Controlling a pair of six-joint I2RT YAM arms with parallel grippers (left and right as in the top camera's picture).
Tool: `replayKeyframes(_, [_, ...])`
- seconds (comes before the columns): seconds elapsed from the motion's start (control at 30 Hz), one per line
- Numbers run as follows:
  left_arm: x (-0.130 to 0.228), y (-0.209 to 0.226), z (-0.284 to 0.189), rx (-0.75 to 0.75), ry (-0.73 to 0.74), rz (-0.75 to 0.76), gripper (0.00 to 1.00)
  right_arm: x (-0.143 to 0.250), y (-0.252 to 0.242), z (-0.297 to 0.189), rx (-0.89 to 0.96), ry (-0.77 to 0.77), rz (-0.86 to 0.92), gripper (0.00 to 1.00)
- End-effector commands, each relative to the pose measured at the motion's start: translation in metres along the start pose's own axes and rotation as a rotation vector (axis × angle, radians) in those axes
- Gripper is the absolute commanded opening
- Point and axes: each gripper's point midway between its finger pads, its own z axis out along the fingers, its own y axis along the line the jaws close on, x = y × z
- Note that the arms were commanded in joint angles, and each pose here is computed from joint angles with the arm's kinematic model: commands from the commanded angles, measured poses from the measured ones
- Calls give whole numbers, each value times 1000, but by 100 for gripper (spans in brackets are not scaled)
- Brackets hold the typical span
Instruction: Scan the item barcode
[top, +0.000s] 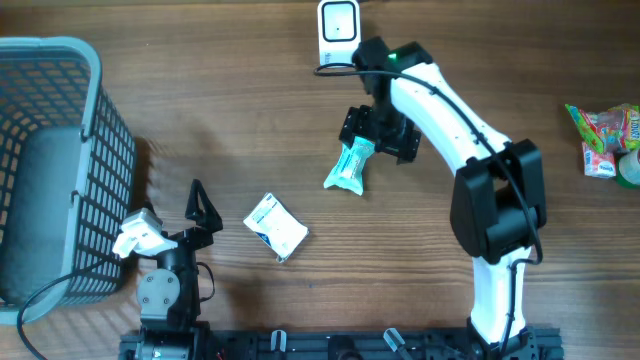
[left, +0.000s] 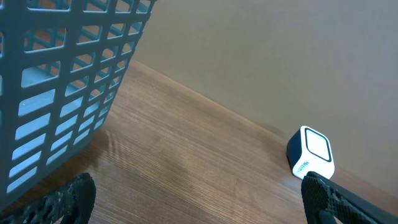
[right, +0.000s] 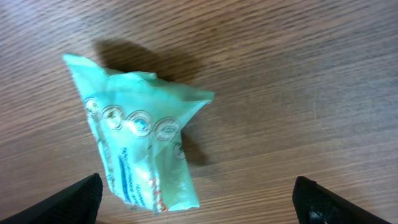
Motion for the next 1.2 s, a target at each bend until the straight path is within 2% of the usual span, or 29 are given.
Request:
replayKeyframes(0.0, [1,1,0,0,0,-5,100,7,20,-20,11,-118,11,97])
replayKeyframes(0.1, [1,1,0,0,0,-5,100,13,16,-19,53,-125,53,94])
replayKeyframes(0.13, [1,1,0,0,0,-5,100,14,12,-17,74,-125,63,94])
replayKeyframes(0.17, [1,1,0,0,0,-5,100,15,10,-14,80,-120,62,100])
replayKeyframes(0.37, [1,1,0,0,0,-5,100,24,0,32,86,-69,44,100])
replayKeyframes(0.47, [1,1,0,0,0,-5,100,18,-4,25,118,-124,49,100])
replayKeyframes(0.57, [1,1,0,0,0,-5,100,16,-30,13,222,-187,165,100])
replayKeyframes(0.77, [1,1,0,0,0,-5,100,16,-58,-26,318,-270,159,100])
replayKeyframes(0.83, [1,1,0,0,0,-5,100,15,-57,-38,306,-293,109,100])
replayKeyframes(0.97, [1,1,0,0,0,-5,100,12,-29,-41,224,-297,-157,100])
replayKeyframes(1.17, [1,1,0,0,0,-5,100,10,16,-34,303,-513,-300,100])
